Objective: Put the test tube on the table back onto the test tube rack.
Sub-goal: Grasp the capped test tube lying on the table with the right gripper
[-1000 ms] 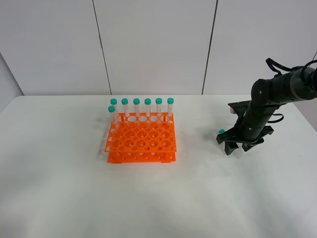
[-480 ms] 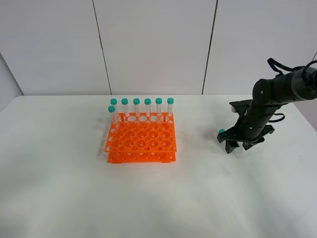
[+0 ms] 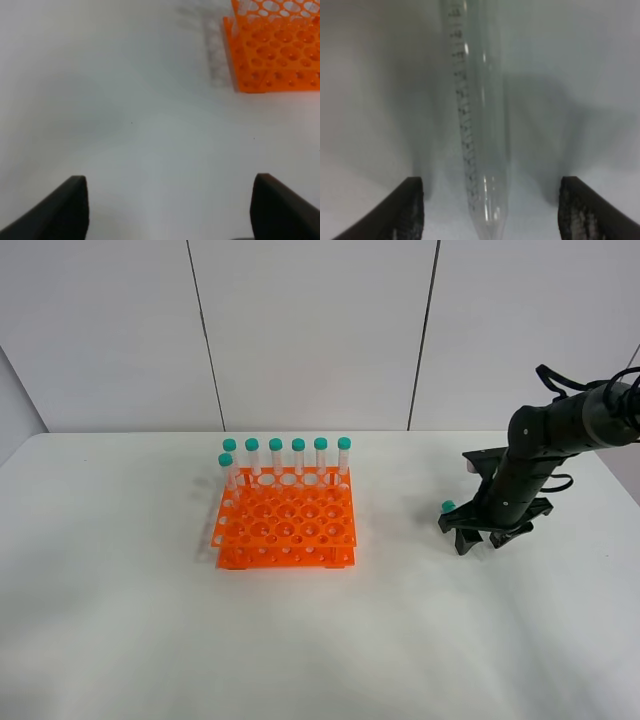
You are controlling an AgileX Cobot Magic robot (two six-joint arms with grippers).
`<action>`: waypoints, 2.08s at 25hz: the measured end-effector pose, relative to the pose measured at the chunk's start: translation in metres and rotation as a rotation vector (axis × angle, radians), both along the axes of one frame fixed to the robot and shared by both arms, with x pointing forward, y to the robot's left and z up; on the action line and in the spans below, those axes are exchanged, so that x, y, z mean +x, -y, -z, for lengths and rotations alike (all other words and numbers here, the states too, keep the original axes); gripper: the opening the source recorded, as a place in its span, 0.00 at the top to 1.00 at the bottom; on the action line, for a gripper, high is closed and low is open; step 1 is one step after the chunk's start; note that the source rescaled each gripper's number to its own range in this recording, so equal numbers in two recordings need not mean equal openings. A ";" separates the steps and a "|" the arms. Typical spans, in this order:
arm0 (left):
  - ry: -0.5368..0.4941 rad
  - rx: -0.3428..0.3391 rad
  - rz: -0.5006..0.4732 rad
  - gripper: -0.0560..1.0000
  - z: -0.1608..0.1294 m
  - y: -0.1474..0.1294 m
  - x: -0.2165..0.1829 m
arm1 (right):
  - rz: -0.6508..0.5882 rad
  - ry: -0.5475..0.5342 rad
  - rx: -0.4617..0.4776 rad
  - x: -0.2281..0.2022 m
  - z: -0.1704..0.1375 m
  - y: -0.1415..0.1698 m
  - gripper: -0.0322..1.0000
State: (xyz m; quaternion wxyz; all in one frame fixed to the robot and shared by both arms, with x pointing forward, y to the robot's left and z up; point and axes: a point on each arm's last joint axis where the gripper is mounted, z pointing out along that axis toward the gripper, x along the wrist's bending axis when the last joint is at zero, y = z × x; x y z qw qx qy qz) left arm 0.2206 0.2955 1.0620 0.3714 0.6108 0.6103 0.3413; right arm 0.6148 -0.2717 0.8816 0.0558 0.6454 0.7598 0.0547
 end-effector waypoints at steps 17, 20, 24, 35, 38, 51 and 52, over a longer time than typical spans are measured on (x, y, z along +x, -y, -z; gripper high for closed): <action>0.000 0.000 0.000 0.00 0.000 0.000 0.000 | 0.000 0.018 0.001 0.002 0.000 0.000 0.48; 0.000 0.000 0.000 0.00 0.000 0.000 0.000 | 0.000 0.018 0.001 0.002 0.000 0.000 0.68; 0.000 0.000 0.000 0.00 0.000 0.000 0.000 | 0.000 0.018 0.001 0.002 0.000 0.000 0.96; 0.000 0.000 0.000 0.00 0.000 0.000 0.000 | 0.000 0.020 0.001 0.002 0.000 0.000 0.97; 0.000 0.000 0.000 0.00 0.000 0.000 0.000 | -0.001 0.020 0.001 0.002 0.000 0.000 0.97; 0.000 0.000 0.000 0.00 0.000 0.000 0.000 | -0.004 0.085 0.009 0.008 -0.029 -0.001 0.97; 0.000 0.000 0.000 0.00 0.000 0.000 0.000 | -0.006 0.098 0.010 0.010 -0.036 -0.001 0.97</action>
